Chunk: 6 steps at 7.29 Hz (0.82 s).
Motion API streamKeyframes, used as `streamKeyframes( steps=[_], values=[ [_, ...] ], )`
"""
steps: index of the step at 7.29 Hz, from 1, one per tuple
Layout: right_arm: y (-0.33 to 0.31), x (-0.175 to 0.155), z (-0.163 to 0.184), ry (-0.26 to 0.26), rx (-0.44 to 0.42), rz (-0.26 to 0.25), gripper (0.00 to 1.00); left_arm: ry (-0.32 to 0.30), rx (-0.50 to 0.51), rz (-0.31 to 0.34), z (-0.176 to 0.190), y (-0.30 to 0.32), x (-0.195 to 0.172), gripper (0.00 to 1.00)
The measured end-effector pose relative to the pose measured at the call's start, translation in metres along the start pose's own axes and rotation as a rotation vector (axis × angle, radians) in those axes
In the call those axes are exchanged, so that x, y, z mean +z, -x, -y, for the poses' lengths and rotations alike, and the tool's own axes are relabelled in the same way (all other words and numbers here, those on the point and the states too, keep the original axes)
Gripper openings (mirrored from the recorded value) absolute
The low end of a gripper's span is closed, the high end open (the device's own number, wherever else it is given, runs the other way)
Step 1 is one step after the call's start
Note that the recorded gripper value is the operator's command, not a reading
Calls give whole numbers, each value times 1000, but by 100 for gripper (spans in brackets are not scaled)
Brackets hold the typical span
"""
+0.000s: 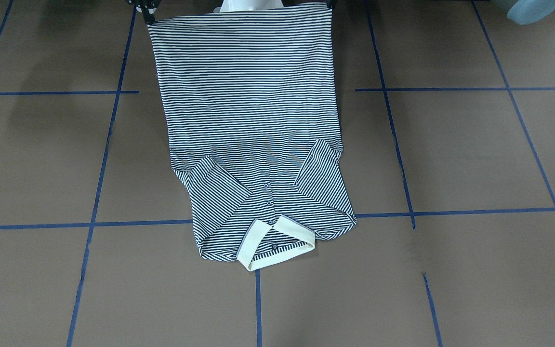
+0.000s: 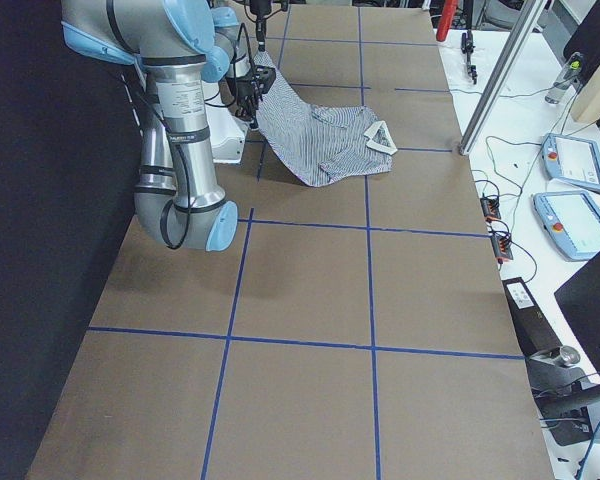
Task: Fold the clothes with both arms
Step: 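Lift the hem with both grippers and fold it toward the collar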
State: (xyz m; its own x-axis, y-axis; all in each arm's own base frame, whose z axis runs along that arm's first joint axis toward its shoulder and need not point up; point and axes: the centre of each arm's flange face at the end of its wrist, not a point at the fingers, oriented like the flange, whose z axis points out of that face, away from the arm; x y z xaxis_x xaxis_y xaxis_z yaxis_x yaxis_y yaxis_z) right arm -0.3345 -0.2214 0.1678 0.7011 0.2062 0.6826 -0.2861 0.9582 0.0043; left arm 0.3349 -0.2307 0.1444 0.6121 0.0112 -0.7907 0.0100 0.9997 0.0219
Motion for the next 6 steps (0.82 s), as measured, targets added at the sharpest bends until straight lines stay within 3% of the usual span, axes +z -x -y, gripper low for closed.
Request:
streamKeyframes(
  steps=[2,3,6],
  values=[
    [49,36,91,-50,-1,-30,0,-109,54,81,85,3,17,0],
    [67,64,139,-70,24,-21,0,-150,58,109,126,6,26,0],
    [115,146,252,-137,55,-8,0,-230,50,152,229,19,70,0]
  ],
)
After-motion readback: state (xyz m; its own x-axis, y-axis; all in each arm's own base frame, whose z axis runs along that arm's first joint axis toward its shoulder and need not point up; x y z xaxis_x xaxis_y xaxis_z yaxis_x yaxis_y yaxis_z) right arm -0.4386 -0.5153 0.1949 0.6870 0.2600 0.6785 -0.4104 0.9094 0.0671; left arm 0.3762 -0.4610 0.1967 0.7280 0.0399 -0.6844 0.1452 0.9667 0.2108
